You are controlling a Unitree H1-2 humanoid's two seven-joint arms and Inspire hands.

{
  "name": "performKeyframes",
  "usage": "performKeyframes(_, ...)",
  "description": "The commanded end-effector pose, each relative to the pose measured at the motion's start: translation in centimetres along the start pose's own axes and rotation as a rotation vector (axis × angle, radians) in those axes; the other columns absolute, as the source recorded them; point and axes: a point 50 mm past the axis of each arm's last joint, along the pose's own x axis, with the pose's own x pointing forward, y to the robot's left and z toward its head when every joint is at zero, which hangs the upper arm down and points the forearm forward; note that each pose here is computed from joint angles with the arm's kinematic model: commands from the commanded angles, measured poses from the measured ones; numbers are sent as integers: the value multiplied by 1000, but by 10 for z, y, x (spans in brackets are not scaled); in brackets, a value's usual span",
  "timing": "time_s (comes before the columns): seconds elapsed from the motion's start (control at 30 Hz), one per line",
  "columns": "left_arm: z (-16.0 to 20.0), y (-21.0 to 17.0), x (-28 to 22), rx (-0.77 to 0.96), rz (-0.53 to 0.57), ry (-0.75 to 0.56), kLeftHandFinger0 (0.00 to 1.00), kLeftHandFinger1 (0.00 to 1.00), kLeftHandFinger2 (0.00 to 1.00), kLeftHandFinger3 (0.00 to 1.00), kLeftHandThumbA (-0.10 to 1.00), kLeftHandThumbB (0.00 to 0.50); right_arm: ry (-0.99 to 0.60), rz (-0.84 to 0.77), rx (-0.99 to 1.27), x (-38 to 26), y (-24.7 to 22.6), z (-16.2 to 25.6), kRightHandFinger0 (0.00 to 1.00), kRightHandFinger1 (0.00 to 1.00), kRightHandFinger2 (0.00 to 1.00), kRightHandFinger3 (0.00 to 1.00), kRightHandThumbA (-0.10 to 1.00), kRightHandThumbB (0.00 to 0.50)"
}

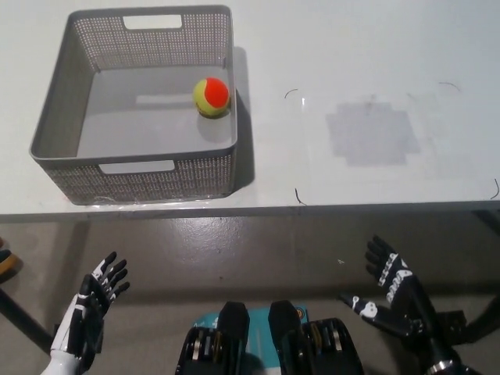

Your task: Use the right hand to pick up a tennis ball and put it into a container on the left side

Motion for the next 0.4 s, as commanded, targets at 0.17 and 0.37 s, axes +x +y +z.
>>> performKeyframes(0.17, 4, 2, 2, 10, 6, -20, 1000, 1000, 1000, 1000, 1000, 240, -29, 38, 40, -3, 4, -1, 1000, 1000, 1000, 1000, 952, 143)
performKeyframes(0.37, 4, 1, 1, -5, 2, -16, 1000, 1000, 1000, 1000, 1000, 232, -21, 33, 9, -2, 2, -2, 1000, 1000, 1000, 1000, 986, 141)
